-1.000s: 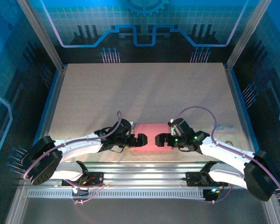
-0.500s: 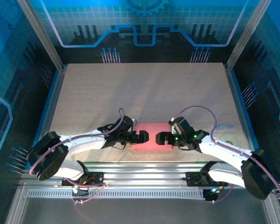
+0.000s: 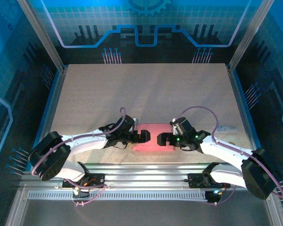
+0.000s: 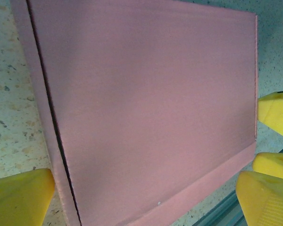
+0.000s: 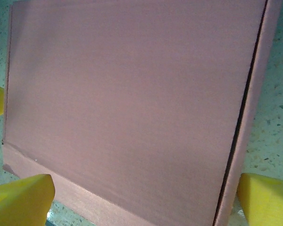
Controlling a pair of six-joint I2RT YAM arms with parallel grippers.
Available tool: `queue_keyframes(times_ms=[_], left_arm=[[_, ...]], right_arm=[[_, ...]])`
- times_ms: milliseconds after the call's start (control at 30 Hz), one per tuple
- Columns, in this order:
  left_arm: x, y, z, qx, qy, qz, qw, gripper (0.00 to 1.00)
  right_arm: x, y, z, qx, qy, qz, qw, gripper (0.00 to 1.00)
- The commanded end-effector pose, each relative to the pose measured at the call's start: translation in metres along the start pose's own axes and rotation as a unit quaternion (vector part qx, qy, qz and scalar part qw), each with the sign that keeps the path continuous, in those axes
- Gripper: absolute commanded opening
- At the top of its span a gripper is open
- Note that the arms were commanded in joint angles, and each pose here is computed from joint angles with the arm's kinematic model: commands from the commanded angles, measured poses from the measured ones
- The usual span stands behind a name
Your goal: Fold the paper box
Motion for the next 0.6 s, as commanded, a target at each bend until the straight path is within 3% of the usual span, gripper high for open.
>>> queue_keyframes(times_ms=[0,267,567], left_arm=[[-0.002,-0.009,-0.012,0.016,0.025,-0.008,1.000,0.99],[-0.005,-0.009,-0.018,0.012,0.045,-0.003,0.999,0.99],[-0.034,-0.007,-0.031,0.007,0.075,-0.011,0.997,0.99]], right_arm=[[-0.003,-0.010,0.005,-0.008,-0.012,-0.014,1.000,1.00],[-0.006,-0.011,0.008,-0.013,-0.026,-0.020,0.999,1.00],[-0.036,-0.013,0.018,-0.012,-0.052,-0.040,0.998,1.00]])
Point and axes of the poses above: each hand's point on the last joint's axis, 136 mm out from that joint toward the fingers, its own x axis out along the fingers, its own z axis along the line the jaws close on, y = z × x, the point moved 8 cm from there along -x, back along the fingers, and after that the axes turned 2 degrees about -x, right-handed, at the moved point
